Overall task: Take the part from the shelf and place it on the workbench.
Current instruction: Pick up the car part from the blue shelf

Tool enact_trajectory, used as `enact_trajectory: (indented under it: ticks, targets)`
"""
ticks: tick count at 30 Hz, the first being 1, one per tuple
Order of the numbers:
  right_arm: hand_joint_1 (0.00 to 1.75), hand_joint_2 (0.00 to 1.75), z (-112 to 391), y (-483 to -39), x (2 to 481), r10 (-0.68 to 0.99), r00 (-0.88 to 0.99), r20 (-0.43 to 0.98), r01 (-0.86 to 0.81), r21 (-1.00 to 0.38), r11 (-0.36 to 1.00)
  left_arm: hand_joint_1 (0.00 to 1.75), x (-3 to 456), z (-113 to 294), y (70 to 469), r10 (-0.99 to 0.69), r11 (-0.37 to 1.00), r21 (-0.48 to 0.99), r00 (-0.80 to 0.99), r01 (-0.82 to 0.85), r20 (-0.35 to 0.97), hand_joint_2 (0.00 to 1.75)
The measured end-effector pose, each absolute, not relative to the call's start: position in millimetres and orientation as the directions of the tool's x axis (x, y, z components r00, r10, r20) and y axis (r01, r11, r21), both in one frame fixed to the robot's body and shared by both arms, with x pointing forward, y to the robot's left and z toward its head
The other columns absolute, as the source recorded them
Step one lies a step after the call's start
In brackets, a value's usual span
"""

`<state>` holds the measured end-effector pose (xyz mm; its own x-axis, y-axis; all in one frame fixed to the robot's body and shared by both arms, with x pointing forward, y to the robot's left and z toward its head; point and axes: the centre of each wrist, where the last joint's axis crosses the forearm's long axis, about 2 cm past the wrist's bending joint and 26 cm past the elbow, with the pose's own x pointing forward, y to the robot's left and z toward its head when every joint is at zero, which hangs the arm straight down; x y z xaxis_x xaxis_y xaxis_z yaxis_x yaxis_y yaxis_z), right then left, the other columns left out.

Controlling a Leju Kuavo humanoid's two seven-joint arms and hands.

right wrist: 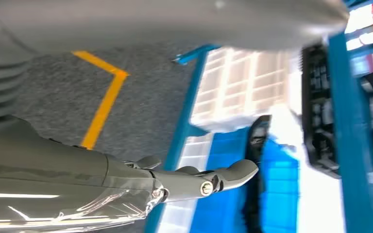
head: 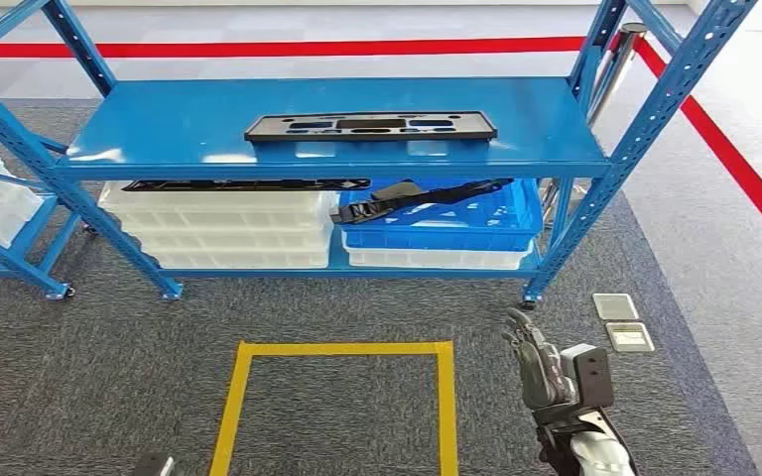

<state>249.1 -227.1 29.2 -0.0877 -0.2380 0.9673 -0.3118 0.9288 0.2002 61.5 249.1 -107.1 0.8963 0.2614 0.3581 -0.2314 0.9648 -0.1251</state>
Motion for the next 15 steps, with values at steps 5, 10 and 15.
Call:
enact_trajectory:
  ticks: [5,10,15]
  targets:
    - [0.00,0.00,44,-223,249,-0.257,-0.142,0.956,-0.330,0.199,0.923,0.00,61,-107,250,0.266,0.964,-0.124,0.896,-0.237,0.357,0.00]
    - [0.00,0.00,54,-220,250,-0.262,-0.179,0.948,-0.343,0.190,0.920,0.00,61,-107,250,0.269,0.963,-0.125,0.895,-0.240,0.356,0.00]
    - [0.00,0.00,64,-220,250,-0.262,-0.211,0.941,-0.346,0.179,0.921,0.00,61,-107,247,0.305,0.951,-0.158,0.887,-0.266,0.346,0.00]
